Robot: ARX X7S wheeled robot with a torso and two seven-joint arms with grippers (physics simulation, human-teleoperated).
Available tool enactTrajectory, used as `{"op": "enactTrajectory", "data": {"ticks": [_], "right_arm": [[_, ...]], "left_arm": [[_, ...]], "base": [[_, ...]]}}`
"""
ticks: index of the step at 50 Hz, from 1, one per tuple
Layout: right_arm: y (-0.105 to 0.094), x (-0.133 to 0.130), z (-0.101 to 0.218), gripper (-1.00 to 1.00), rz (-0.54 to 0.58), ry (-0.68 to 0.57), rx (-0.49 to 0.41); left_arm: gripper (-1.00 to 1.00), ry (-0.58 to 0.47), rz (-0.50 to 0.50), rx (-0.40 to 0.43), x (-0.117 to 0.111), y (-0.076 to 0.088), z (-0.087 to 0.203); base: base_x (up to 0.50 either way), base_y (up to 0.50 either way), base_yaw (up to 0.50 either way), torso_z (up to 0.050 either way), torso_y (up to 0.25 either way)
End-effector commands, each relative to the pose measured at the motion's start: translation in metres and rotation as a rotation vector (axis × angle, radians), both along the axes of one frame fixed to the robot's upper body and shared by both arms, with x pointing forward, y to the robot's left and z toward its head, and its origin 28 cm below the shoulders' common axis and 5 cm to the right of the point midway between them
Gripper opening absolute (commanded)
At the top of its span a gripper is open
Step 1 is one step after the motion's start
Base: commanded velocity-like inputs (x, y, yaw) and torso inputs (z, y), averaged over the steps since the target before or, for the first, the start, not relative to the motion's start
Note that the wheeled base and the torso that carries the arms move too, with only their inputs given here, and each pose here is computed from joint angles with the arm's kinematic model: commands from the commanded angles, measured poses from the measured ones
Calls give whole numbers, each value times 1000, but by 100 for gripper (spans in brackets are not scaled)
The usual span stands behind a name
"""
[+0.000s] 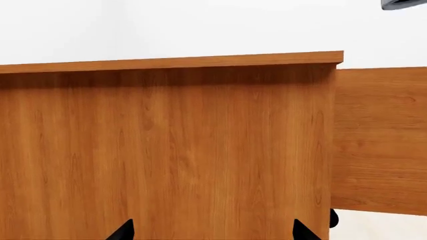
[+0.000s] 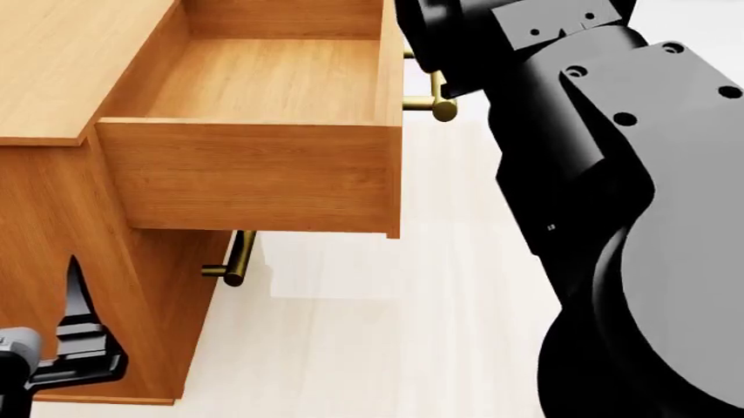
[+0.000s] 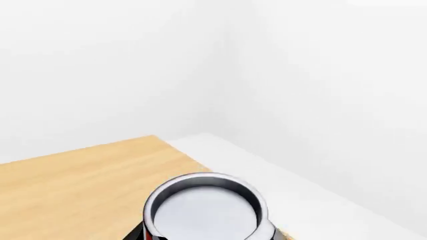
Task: Put the ketchup in the top drawer of the cabinet.
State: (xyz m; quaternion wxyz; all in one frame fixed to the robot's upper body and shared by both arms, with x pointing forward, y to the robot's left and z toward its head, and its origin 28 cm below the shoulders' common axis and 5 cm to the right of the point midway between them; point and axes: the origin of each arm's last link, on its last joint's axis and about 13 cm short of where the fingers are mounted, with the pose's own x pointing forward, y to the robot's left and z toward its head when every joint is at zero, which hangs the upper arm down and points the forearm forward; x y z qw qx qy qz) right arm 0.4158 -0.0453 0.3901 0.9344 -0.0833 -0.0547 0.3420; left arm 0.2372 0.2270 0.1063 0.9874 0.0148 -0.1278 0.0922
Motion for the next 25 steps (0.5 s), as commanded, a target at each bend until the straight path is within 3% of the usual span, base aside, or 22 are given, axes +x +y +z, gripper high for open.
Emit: {"op": "enactTrajectory", "data": {"ticks": [1, 8, 25], "right_arm": [[-2, 3, -17, -100, 72, 79, -51], [-6, 4, -29, -100, 47, 167, -53], [-7, 6, -44, -100, 64, 232, -74]], "left_arm": [[100, 5, -1, 1, 1, 0, -1], [100, 10, 0, 0, 2, -1, -3], [100, 16, 1, 5, 2, -1, -5]], "base": [[0, 0, 0, 0, 0], [0, 0, 0, 0, 0], [0, 0, 0, 0, 0]]}}
